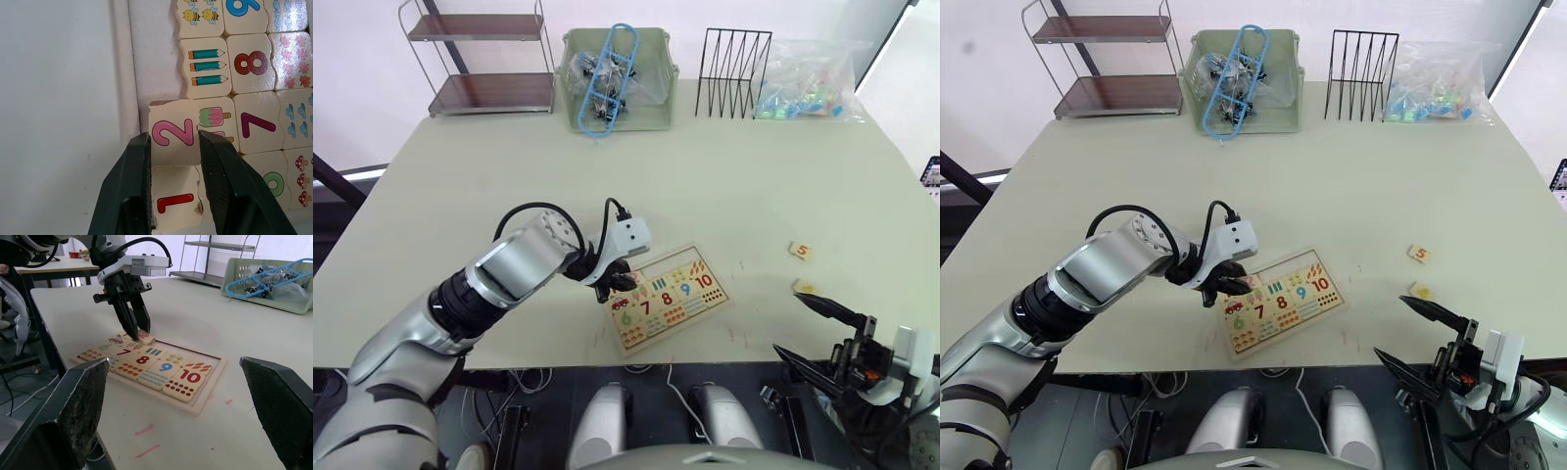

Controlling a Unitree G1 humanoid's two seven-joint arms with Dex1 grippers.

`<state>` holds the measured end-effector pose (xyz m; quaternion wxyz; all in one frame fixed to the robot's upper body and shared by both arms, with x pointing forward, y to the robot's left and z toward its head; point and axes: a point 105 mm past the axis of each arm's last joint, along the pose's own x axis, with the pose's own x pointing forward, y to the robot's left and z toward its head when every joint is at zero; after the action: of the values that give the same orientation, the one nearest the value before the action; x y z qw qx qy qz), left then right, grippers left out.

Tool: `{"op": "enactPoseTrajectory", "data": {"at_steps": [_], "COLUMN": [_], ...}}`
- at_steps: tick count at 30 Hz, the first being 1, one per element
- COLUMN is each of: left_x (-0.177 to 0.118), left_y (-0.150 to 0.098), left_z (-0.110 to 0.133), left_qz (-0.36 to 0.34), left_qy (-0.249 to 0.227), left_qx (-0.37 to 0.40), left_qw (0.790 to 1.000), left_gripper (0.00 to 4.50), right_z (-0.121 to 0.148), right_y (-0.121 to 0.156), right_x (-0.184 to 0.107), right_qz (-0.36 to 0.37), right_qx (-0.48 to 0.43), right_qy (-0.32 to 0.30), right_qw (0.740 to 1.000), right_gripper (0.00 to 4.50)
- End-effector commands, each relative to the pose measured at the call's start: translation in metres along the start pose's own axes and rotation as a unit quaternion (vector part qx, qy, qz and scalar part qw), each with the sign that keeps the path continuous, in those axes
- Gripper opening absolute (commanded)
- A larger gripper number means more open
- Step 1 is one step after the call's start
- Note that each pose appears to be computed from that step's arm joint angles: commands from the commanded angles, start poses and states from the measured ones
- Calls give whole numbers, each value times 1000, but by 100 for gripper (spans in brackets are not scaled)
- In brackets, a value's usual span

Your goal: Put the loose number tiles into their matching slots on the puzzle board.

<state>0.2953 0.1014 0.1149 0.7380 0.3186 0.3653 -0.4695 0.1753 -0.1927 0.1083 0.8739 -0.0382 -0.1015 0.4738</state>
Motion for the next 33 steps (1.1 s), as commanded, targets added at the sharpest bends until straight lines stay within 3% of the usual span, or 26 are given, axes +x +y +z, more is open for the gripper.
{"op": "enactPoseTrajectory", "data": {"at_steps": [1, 15, 16, 17, 21, 22, 29, 33], "left_x": [-4, -2, -2, -2, -3, -4, -11, -18], "left_y": [4, 0, -2, -2, -1, 0, 8, 15], "left_z": [4, 4, 3, 3, 3, 3, 5, 14], "left_qz": [14, 1, -4, -6, -2, 0, 11, 19], "left_qy": [-2, -1, -1, -1, -2, -2, -10, -41], "left_qx": [11, 9, 8, 5, 2, 2, -4, 5], "left_qw": [1000, 1000, 1000, 1000, 1000, 1000, 1000, 999], "left_gripper": [93, 93, 195, 216, 415, 437, 437, 437], "right_z": [11, 11, 11, 11, 11, 11, 11, 10], "right_y": [-1, -1, -1, -1, -1, -1, -2, -2], "right_x": [-1, -2, -2, -2, -2, -2, -1, 0], "right_qz": [-1, -3, -3, -3, -4, -4, -3, -2], "right_qx": [-26, -27, -27, -26, -26, -26, -27, -27], "right_qy": [-10, -9, -10, -10, -10, -10, -11, -12], "right_qw": [1000, 1000, 1000, 1000, 1000, 1000, 1000, 1000], "right_gripper": [450, 450, 450, 450, 450, 450, 450, 450]}}
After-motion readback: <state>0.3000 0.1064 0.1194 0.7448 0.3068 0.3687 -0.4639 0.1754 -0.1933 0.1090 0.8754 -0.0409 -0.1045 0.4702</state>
